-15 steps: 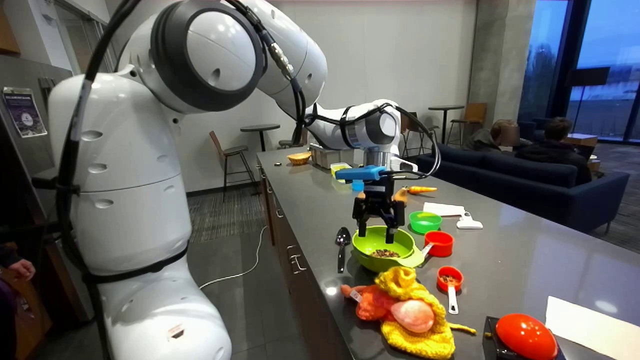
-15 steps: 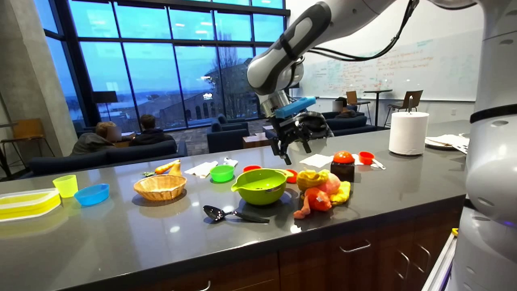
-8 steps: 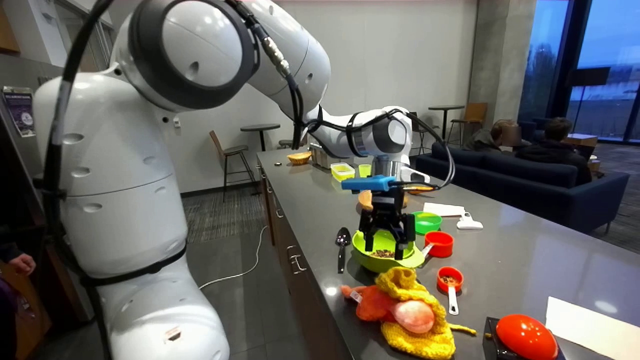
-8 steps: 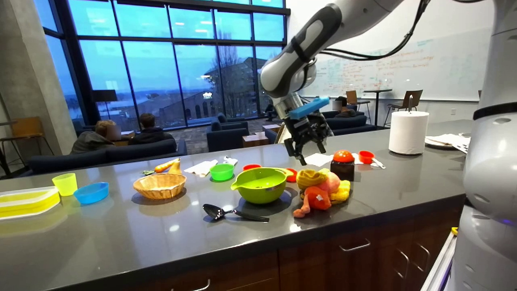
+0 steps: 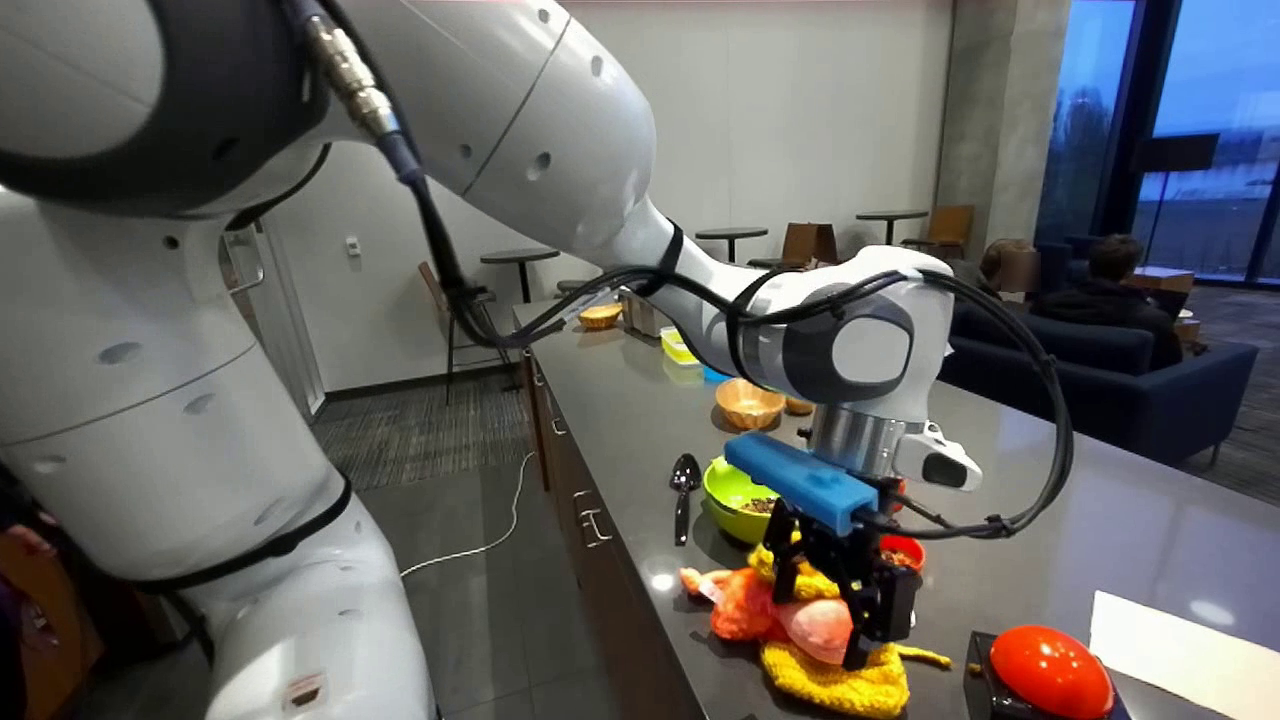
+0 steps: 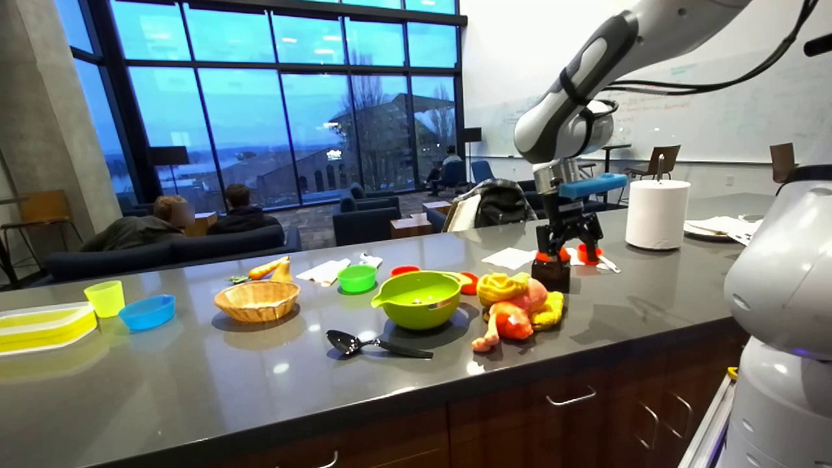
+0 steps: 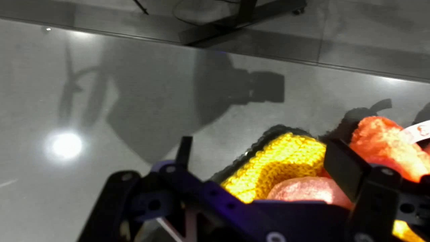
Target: Move the yellow cloth and plush toy backwards then lift up the yellow cloth and set it back down on the counter.
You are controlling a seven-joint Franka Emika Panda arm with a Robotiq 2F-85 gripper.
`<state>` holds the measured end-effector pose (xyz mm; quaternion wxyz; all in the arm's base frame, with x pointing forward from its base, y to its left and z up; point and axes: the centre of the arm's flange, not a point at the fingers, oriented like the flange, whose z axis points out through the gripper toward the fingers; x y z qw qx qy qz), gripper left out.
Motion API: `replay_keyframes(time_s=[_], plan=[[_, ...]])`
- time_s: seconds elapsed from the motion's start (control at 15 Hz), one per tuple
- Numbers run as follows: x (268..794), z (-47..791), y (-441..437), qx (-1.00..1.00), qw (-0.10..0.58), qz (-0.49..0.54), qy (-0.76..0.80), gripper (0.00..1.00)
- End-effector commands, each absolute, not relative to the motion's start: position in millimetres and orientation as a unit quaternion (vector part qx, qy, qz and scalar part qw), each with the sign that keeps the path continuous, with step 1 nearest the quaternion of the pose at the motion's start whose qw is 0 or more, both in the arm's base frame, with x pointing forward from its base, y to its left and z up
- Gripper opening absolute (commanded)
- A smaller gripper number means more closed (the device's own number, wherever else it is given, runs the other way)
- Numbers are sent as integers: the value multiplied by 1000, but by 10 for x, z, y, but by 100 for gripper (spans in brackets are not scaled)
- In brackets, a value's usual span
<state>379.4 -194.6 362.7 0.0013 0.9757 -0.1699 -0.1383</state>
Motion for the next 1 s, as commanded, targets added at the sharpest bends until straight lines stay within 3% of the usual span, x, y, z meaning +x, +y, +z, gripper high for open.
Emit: replay_keyframes(time_s=[0.0, 0.2, 0.33, 0.4, 0.47, 0.93], plan=[[3587, 3918, -1721, 972, -69, -78, -212, 100], [3645, 4171, -1525, 952, -83, -45, -291, 100], [3723, 4306, -1403, 942, -48, -25, -331, 100], [3736, 4367, -1356, 944, -19, -4, -329, 100], [3799, 4281, -1517, 949, -55, -33, -309, 100], [3998, 4258, -1364, 945, -33, -7, -325, 100]])
